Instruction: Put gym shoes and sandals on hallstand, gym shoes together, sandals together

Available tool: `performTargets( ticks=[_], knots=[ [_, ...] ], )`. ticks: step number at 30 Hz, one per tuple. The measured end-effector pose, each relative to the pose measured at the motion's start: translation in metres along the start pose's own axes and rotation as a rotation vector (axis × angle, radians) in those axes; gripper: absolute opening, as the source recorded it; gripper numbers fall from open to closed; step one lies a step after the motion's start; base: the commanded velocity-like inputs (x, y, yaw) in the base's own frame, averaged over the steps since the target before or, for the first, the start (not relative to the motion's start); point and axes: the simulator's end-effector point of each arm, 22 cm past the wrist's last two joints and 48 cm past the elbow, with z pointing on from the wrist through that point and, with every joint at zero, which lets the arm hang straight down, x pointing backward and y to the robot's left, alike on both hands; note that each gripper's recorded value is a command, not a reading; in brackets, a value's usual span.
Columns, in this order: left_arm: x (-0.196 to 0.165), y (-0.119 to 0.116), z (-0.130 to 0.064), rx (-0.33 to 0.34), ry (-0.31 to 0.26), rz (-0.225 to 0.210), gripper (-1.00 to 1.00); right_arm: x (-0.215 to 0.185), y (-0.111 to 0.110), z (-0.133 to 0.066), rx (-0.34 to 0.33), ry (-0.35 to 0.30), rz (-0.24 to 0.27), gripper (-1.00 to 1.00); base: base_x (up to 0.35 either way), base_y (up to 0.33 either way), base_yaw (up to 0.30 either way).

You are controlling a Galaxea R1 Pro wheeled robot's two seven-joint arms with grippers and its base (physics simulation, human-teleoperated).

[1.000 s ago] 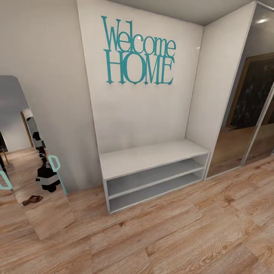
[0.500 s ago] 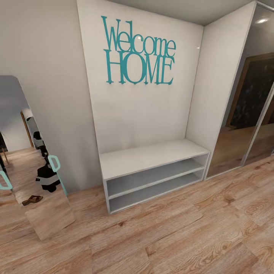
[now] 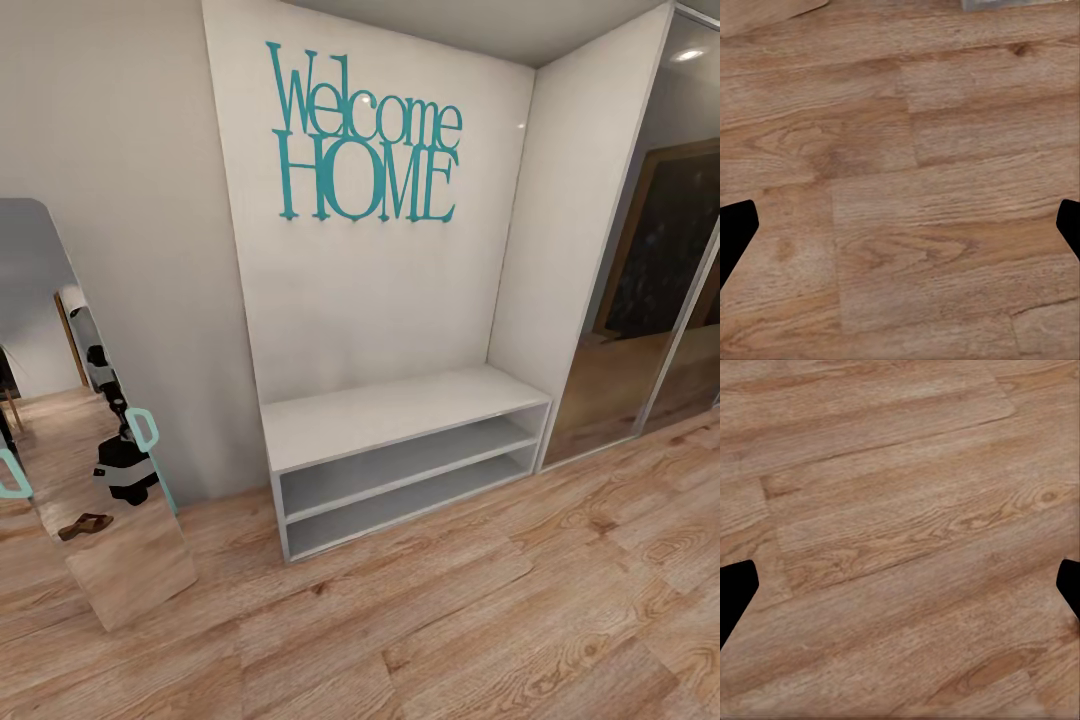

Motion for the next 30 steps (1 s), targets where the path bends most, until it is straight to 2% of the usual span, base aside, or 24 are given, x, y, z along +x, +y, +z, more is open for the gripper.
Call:
performTargets(
  ticks=[8, 15, 30],
  knots=[
    [0.003, -0.007, -0.001, 0.017, 0.004, 0.003, 1.0, 0.006, 0.0, -0.001, 0.0, 0.001, 0.001, 1.0, 0.0, 0.0, 0.104],
    [0.006, -0.003, 0.0, 0.014, 0.011, 0.011, 1.0, 0.007, 0.001, -0.002, 0.001, -0.004, 0.003, 1.0, -0.031, 0.0, 0.192],
    [0.014, -0.001, 0.0, 0.009, 0.03, 0.015, 1.0, 0.015, 0.002, -0.001, 0.0, 0.014, 0.005, 1.0, -0.297, 0.0, 0.207]
  ],
)
